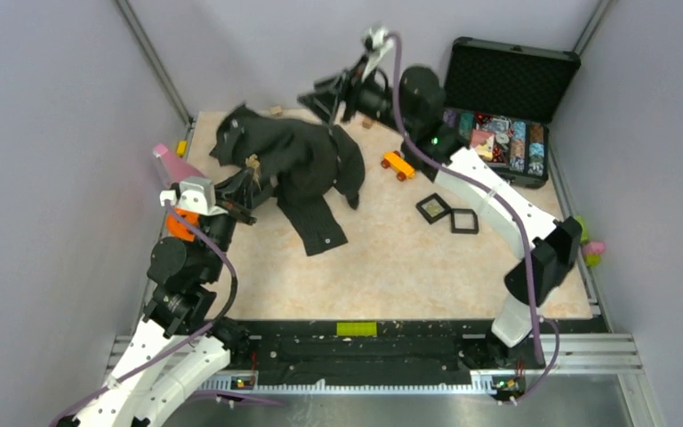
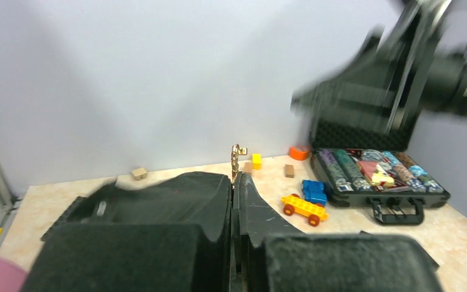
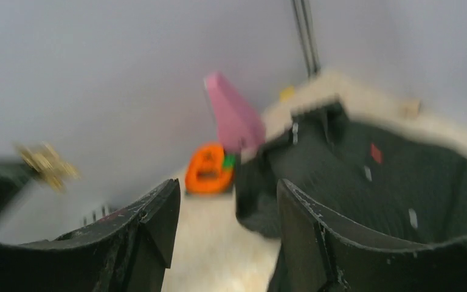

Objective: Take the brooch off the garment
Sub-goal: Close the brooch.

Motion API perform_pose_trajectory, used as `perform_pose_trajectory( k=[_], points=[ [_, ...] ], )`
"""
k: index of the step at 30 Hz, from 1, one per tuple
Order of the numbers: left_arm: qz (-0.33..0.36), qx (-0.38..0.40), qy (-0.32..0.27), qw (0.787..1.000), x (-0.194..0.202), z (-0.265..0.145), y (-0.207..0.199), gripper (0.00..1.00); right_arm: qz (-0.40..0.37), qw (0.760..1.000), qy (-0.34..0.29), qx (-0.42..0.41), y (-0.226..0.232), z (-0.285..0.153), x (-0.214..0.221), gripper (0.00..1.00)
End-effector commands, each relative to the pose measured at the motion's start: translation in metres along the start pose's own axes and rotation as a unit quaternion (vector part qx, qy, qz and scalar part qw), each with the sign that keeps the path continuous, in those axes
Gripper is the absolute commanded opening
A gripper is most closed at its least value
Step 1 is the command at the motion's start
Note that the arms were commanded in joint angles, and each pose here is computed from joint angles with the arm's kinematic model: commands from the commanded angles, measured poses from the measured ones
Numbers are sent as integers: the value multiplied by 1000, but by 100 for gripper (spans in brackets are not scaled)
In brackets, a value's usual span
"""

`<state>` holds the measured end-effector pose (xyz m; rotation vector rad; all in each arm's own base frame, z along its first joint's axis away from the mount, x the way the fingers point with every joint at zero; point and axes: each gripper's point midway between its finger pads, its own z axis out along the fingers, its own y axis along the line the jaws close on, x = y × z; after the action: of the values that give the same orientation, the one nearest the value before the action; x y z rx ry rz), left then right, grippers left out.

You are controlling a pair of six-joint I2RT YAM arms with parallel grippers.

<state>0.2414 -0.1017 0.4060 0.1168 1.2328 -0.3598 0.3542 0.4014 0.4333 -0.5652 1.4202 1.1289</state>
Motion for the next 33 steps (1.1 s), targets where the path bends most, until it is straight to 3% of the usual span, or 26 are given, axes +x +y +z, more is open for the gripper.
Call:
perform_pose_trajectory(
  k=[1, 5, 10, 21, 33],
  points=[
    [-31, 45, -5, 998, -4, 5, -20, 0, -7, 1000, -11, -19, 14, -55, 28, 61],
    [-74, 118, 16, 990, 2, 5, -50, 0, -12, 998, 0, -64, 31, -99, 75, 59],
    [-189, 264, 25, 945, -10, -8, -109, 0, -23, 995, 0, -102, 43, -126, 105, 59],
    [-329, 365, 1, 871, -37, -22, -144, 0, -72, 982, -77, -160, 85, -140, 81, 59],
    [-343, 363, -1, 866, -37, -23, -143, 0, -74, 970, -118, -200, 122, -118, 56, 56]
  ],
)
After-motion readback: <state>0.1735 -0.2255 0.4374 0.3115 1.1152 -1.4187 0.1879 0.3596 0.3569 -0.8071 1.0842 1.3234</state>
